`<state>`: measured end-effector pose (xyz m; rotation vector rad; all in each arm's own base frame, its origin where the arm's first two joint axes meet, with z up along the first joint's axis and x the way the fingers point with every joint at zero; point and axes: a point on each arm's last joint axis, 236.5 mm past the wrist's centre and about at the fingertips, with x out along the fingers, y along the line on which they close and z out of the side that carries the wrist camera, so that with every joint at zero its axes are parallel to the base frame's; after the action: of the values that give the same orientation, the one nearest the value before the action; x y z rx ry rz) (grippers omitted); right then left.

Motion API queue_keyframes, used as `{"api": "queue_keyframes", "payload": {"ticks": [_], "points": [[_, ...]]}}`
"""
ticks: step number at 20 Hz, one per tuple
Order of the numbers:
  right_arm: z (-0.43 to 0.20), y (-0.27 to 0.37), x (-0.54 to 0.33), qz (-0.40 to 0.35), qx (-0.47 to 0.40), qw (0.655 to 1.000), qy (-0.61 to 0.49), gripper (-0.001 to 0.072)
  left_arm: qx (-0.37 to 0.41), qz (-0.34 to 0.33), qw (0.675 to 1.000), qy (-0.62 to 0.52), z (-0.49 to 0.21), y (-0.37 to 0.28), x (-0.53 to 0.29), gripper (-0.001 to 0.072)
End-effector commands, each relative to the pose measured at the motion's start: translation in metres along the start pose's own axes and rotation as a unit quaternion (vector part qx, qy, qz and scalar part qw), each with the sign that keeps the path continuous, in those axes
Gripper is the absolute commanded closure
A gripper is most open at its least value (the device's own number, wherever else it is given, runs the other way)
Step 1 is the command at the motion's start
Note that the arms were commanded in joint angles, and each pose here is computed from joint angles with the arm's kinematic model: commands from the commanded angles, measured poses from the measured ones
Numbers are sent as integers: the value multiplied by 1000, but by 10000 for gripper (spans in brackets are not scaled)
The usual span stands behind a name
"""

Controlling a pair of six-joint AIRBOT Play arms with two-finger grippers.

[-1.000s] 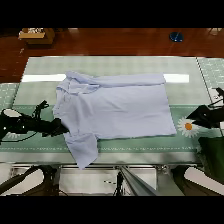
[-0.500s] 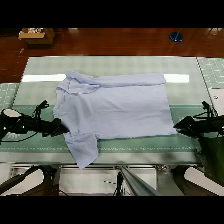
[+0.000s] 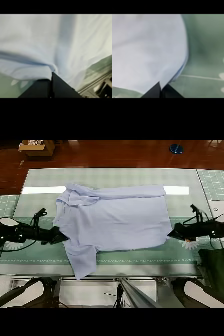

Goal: Fold the shirts.

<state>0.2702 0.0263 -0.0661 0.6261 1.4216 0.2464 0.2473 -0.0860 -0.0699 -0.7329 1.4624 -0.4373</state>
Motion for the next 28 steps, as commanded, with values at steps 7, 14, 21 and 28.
{"api": "queue_keyframes", "payload": {"ticks": [7, 14, 21, 28], "points": [[84, 256, -355, 21, -330, 795, -509, 681, 421, -99, 811, -395, 32, -330, -292, 687], [-44, 332, -526, -33, -330, 643, -690, 681, 479, 95, 513, -705, -155, -437, -497, 688], [-125, 277, -513, -155, -264, 681, -666, 682, 413, 122, 635, -642, -211, -382, -434, 688], [-125, 215, -403, -185, -240, 846, -438, 682, 323, 153, 804, -475, -179, -312, -362, 688]]}}
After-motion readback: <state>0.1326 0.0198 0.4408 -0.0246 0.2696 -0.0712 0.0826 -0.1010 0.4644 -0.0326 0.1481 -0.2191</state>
